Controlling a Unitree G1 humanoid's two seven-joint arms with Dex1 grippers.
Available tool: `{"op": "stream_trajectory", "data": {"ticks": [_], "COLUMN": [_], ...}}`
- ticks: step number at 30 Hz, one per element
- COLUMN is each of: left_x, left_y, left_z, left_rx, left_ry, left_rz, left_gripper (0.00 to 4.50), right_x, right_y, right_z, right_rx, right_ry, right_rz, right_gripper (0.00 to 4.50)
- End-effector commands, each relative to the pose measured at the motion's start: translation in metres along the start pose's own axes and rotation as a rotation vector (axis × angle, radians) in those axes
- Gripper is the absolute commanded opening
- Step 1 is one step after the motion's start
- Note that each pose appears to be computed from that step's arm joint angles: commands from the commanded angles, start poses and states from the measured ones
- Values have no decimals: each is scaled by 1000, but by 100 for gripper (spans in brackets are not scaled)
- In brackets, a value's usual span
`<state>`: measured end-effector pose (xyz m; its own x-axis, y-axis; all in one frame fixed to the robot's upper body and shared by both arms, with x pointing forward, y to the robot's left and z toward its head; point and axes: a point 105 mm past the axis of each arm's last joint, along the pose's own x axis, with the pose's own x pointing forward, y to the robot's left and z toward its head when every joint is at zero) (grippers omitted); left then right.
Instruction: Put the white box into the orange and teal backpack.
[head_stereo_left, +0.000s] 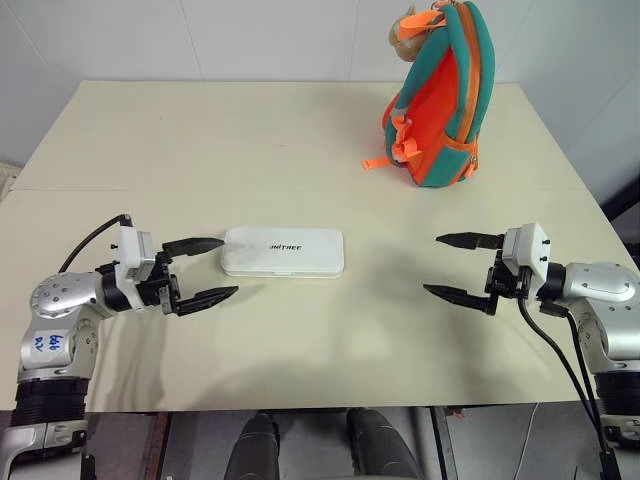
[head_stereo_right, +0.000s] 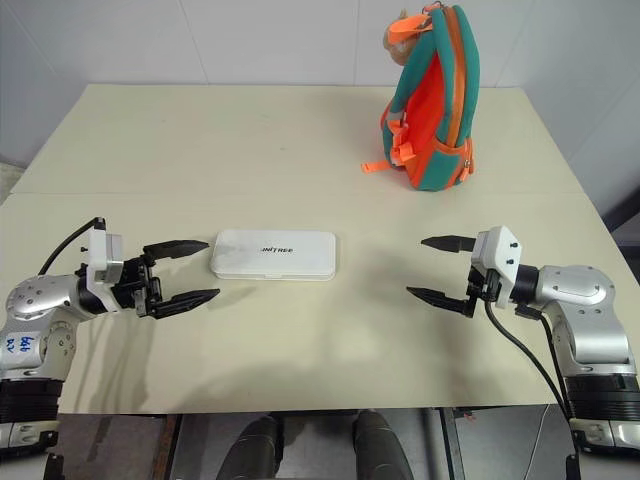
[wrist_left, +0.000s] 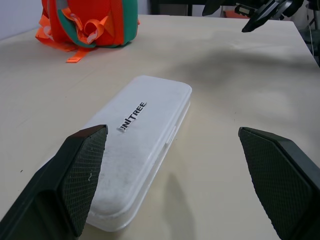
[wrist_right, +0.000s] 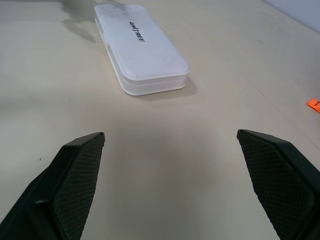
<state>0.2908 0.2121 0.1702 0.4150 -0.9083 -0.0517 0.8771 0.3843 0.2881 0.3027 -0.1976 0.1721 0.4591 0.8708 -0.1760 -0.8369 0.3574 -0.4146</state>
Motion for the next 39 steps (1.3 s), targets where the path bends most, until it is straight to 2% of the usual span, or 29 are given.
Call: {"op": "stream_trajectory", "data": {"ticks": [1, 7, 11, 17, 19, 20, 23, 29, 34, 39], "left_x": [-5, -9, -22, -45, -49, -49, -48, -41, -41, -49], "left_y": [7, 2, 5, 32, 38, 38, 40, 45, 42, 41], "left_z": [8, 10, 6, 16, 18, 17, 14, 17, 5, -4], "left_rx": [55, 4, -129, -188, -275, -370, -538, -679, -779, -899], "left_ry": [1, -8, 55, 71, 71, 76, 107, 140, 245, 335], "left_rz": [13, 7, 11, 116, 127, 112, 88, 36, 12, 31], "left_gripper": [446, 446, 446, 446, 446, 446, 446, 446, 446, 446], "right_x": [4, 11, 35, 76, 87, 92, 107, 126, 129, 128], "right_y": [-4, -4, 0, 2, 2, 0, -11, -11, -7, -7], "right_z": [18, 21, 33, 37, 40, 40, 36, 46, 41, 30], "right_rx": [-57, -17, -4, 119, 143, 167, 218, 342, 480, 520], "right_ry": [-31, -62, -85, -40, -12, 17, 135, 201, 245, 304], "right_rz": [16, 30, 90, 101, 114, 111, 52, 31, 36, 19], "right_gripper": [448, 448, 448, 448, 448, 448, 448, 448, 448, 448]}}
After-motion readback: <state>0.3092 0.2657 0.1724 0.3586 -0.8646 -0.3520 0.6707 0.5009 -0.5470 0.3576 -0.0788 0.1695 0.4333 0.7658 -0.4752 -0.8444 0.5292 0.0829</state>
